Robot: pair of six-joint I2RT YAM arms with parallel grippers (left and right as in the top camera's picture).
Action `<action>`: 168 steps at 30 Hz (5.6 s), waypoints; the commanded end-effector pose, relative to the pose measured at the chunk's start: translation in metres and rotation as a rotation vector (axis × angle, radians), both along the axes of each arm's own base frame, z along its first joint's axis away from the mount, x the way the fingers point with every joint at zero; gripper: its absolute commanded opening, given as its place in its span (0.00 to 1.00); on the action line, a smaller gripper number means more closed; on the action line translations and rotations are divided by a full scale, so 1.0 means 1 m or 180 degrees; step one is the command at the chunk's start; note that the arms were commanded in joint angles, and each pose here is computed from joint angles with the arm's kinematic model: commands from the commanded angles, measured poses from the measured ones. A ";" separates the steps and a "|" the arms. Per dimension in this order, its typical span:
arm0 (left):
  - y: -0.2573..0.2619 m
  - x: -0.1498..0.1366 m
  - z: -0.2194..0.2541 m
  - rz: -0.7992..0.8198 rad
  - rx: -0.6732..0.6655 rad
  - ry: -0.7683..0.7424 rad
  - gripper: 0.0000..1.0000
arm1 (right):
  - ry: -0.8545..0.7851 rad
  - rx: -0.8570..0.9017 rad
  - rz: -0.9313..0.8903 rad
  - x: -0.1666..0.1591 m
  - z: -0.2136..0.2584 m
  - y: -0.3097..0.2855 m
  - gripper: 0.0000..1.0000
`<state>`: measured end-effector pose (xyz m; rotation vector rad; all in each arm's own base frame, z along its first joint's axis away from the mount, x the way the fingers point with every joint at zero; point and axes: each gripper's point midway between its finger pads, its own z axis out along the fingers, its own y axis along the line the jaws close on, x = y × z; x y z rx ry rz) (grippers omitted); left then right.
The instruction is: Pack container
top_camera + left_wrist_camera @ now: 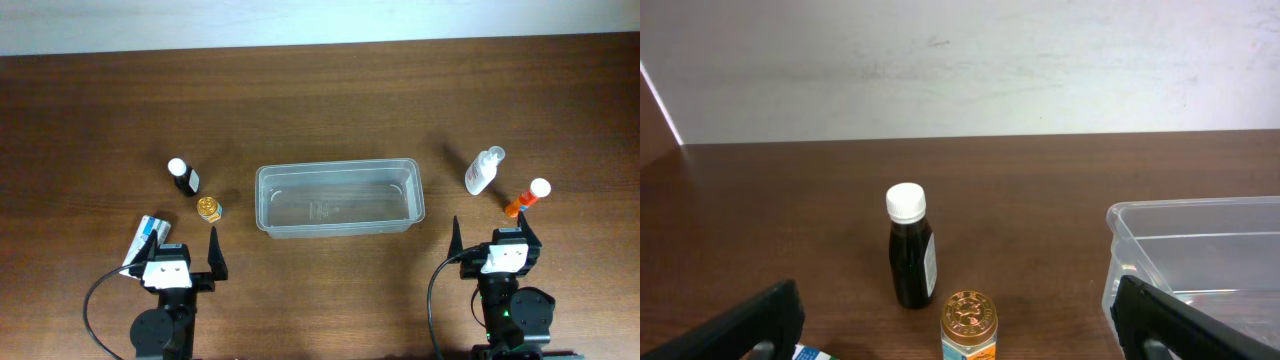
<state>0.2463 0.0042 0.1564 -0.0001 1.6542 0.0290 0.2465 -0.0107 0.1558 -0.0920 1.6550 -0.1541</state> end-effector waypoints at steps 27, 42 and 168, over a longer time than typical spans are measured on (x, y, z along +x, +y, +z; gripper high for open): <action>-0.016 0.016 0.076 -0.0248 -0.0427 0.0232 0.99 | 0.0769 0.0549 -0.0183 0.017 0.093 -0.004 0.98; -0.021 0.087 0.061 -0.0194 -0.0567 0.2427 0.99 | 0.2630 0.0551 -0.0328 0.100 0.101 -0.007 0.98; -0.024 0.105 0.037 -0.0199 -0.0620 0.2931 0.99 | 0.3464 0.0486 0.0645 0.138 -0.016 0.127 0.31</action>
